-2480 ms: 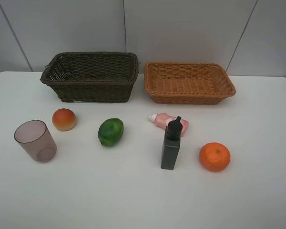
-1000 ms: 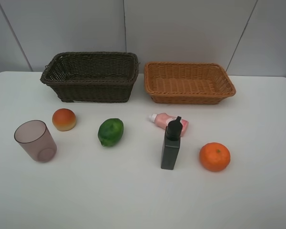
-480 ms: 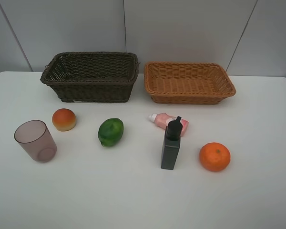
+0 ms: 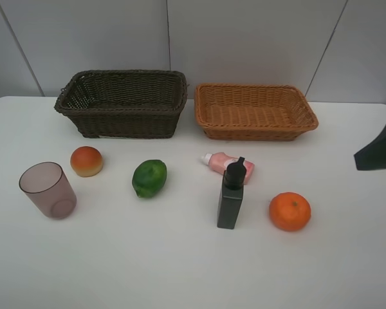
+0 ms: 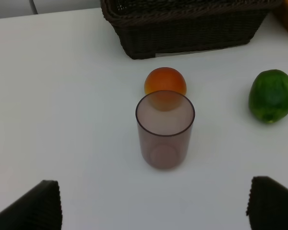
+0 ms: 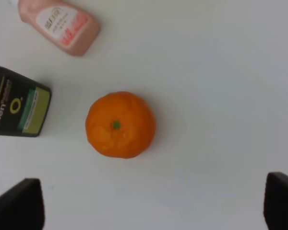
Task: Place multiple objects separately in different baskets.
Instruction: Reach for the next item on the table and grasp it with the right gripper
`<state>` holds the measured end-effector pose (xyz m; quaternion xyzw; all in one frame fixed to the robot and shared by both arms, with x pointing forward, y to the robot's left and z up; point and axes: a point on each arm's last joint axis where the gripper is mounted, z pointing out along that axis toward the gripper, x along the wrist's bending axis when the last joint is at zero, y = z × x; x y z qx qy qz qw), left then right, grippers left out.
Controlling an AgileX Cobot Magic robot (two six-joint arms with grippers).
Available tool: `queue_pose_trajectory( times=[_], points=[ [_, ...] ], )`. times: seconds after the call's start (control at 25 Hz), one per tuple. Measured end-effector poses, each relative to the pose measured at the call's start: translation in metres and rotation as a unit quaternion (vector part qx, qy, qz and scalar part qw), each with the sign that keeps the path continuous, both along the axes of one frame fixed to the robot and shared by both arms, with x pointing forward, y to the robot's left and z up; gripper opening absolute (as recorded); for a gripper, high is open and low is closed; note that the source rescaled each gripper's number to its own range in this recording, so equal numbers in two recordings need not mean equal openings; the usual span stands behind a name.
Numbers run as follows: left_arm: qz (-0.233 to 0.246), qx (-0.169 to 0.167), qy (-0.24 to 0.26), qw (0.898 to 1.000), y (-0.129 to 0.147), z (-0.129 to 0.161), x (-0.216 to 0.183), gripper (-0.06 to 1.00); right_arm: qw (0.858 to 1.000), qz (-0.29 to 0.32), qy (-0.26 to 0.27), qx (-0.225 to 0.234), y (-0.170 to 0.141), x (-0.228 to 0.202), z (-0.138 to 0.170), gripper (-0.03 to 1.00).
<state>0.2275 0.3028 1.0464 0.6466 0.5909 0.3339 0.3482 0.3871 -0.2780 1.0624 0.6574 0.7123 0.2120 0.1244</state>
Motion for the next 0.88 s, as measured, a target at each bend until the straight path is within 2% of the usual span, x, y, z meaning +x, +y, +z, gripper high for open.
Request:
queue_pose_trajectory(
  times=[0.2, 0.52, 0.76, 0.88],
  points=[
    [0.0, 0.0, 0.0, 1.0, 0.0, 0.0, 0.0, 1.0, 0.996, 0.013, 0.086, 0.004, 0.022, 0.04, -0.027, 0.98],
    [0.0, 0.0, 0.0, 1.0, 0.0, 0.0, 0.0, 1.0, 0.987, -0.021, 0.158, 0.005, 0.061, 0.072, -0.078, 0.98],
    [0.0, 0.0, 0.0, 1.0, 0.0, 0.0, 0.0, 1.0, 0.984, -0.039, 0.172, -0.008, 0.077, 0.083, -0.104, 0.98],
    [0.0, 0.0, 0.0, 1.0, 0.0, 0.0, 0.0, 1.0, 0.983, -0.057, 0.171, -0.034, 0.073, 0.087, -0.113, 0.98]
  ],
)
